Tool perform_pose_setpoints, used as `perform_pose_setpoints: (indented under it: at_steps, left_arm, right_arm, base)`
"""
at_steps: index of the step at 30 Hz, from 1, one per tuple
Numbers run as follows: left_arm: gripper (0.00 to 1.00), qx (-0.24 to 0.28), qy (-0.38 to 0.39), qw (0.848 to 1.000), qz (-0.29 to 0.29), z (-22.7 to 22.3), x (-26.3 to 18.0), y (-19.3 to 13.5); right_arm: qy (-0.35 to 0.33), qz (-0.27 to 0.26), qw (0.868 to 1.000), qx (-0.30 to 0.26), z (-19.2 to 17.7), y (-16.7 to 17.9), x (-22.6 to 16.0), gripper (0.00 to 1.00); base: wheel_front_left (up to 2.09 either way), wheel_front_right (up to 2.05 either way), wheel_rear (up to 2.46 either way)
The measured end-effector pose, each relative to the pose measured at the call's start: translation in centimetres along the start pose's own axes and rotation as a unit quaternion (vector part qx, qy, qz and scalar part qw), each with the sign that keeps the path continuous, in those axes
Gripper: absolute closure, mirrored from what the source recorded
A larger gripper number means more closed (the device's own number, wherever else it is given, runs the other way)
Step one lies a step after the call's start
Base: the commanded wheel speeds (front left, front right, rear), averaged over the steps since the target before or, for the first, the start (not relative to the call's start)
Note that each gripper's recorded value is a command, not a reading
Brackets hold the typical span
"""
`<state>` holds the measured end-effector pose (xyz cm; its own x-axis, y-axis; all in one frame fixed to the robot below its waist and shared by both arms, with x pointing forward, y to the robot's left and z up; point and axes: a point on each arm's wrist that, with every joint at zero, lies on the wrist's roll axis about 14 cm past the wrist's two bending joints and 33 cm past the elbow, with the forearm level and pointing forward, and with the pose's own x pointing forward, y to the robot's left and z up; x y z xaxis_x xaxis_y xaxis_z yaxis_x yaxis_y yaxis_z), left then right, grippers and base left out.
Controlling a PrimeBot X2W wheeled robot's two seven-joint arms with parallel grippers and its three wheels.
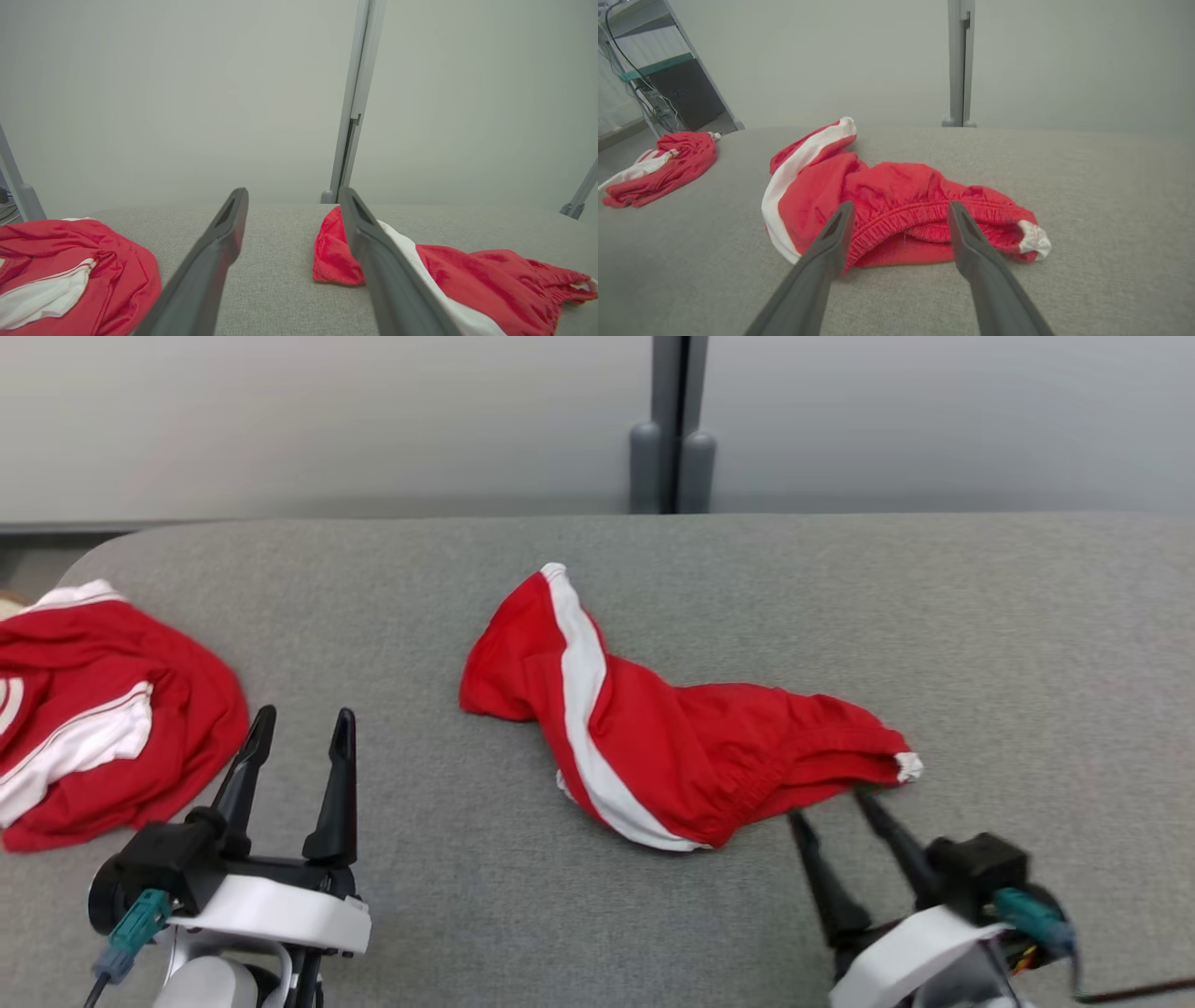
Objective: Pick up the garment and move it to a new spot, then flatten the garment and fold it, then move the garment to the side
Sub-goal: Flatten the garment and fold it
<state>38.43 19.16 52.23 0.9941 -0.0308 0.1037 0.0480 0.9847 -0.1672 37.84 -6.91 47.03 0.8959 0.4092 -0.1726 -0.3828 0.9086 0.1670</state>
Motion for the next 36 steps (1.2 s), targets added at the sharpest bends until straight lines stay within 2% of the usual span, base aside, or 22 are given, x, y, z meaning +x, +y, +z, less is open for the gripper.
perform_pose_setpoints:
  at_steps: [7,13,14,15,16,17,28,31,36]
  left_arm:
    - [0.00,0.002,0.000,1.000,0.020,-0.2,0.6,1.2]
    - [0.00,0.006,-0.006,0.999,0.038,0.0,0.9,2.5]
    - [0.00,0.006,-0.008,0.999,0.041,0.0,1.0,2.6]
    - [0.00,0.008,-0.009,0.999,0.042,0.1,1.0,2.7]
    - [0.00,0.009,-0.011,0.999,0.044,0.2,1.0,2.9]
    - [0.00,0.011,-0.013,0.999,0.044,0.3,1.1,2.9]
    - [0.00,0.014,-0.020,0.999,0.028,0.3,2.1,2.1]
    - [0.00,0.012,-0.018,1.000,0.018,-0.1,2.7,1.4]
    - [0.00,0.009,-0.013,1.000,-0.004,-0.9,4.0,0.1]
  right_arm:
    - [0.111,0.082,0.990,0.019,-6.9,4.8,1.8,0.00]
    - [0.127,0.104,0.986,0.026,-8.6,5.7,4.0,0.00]
    - [0.126,0.106,0.986,0.028,-8.7,5.9,4.3,0.14]
    - [0.120,0.108,0.986,0.029,-8.6,6.0,4.6,0.67]
    - [0.116,0.109,0.987,0.030,-8.5,6.0,4.8,0.67]
    - [0.117,0.114,0.986,0.028,-8.5,6.2,4.9,1.00]
    - [0.064,0.106,0.992,0.026,-6.1,5.0,4.2,1.00]
    - [0.044,0.083,0.995,0.022,-4.7,3.1,3.4,1.00]
    - [0.030,0.021,0.999,-0.002,-2.9,-1.9,1.5,1.00]
  base:
    - [0.00,0.00,0.00]
    - [0.00,0.00,0.00]
    - [0.00,0.00,0.00]
    - [0.00,0.00,0.00]
    - [0.00,0.00,0.00]
    - [0.00,0.00,0.00]
    - [0.00,0.00,0.00]
    - [0.00,0.00,0.00]
    - [0.00,0.00,0.00]
